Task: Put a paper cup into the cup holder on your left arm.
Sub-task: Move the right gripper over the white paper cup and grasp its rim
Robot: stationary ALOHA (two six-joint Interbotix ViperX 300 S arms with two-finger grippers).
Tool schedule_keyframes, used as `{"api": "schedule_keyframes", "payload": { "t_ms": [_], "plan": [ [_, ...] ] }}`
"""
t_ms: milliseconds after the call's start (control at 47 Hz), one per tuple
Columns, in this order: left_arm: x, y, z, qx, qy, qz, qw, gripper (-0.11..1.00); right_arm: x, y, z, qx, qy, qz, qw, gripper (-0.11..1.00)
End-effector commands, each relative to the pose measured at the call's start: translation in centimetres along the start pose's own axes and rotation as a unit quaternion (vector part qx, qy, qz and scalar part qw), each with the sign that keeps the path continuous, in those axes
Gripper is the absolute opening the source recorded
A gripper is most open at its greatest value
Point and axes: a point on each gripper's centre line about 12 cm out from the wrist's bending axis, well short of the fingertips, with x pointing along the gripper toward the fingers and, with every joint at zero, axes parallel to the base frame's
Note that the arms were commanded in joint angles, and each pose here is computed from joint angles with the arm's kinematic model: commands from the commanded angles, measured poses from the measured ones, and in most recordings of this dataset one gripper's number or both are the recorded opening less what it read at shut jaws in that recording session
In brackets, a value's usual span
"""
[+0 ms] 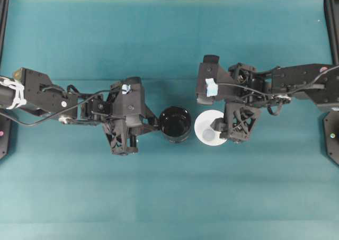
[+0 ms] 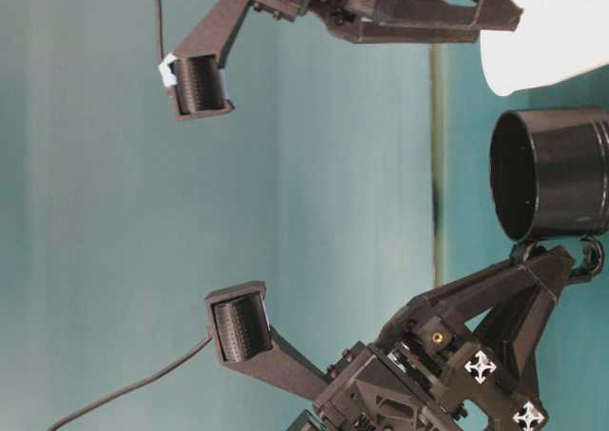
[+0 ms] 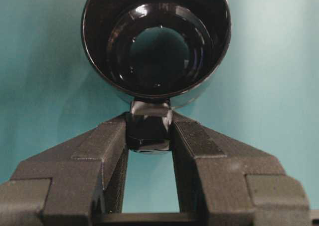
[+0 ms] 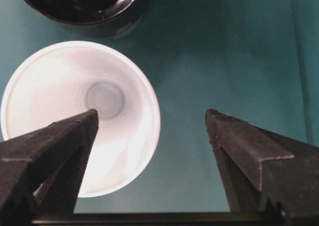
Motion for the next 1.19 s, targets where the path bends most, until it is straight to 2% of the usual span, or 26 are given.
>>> {"api": "schedule_keyframes", "payload": {
  "t_ms": [0, 191, 298, 404, 745, 809, 936, 1170],
  "plan": [
    [-0.1, 0.0, 0.9, 0.001, -0.013, -0.001, 0.9999, 0.32, -0.3, -0.1, 0.7, -0.003, -0.010, -0.001, 0.9999, 0.91],
    [-0.1, 0.0, 1.0, 0.001, -0.014, -0.001, 0.9999, 0.32, 0.0, -0.1, 0.6, -0.004, -0.006, -0.001, 1.0000, 0.90],
    [-0.1, 0.0, 1.0, 0.001, -0.013, -0.001, 0.9999, 0.32, 0.0, -0.1, 0.9, -0.003, -0.008, -0.001, 1.0000, 0.84],
    [-0.2, 0.0, 1.1, 0.001, -0.014, -0.001, 0.9999, 0.32, 0.0, 0.0, 1.2, -0.005, -0.012, 0.000, 0.9999, 0.72],
    [-0.2, 0.0, 1.3, 0.002, -0.016, 0.000, 0.9999, 0.32, 0.0, 0.2, 1.8, -0.006, -0.015, 0.002, 0.9999, 0.16],
    [-0.1, 0.0, 1.4, 0.003, -0.018, -0.001, 0.9998, 0.32, 0.0, 0.3, 1.8, -0.005, -0.015, 0.003, 0.9999, 0.09],
    [-0.1, 0.0, 1.5, 0.002, -0.019, 0.000, 0.9998, 0.32, 0.0, 0.5, 1.7, -0.007, -0.011, 0.004, 0.9999, 0.04],
    [-0.1, 0.0, 1.5, 0.003, -0.016, 0.000, 0.9999, 0.32, -0.4, 0.8, 1.7, -0.010, -0.004, 0.006, 0.9999, 0.04]
  ]
}}
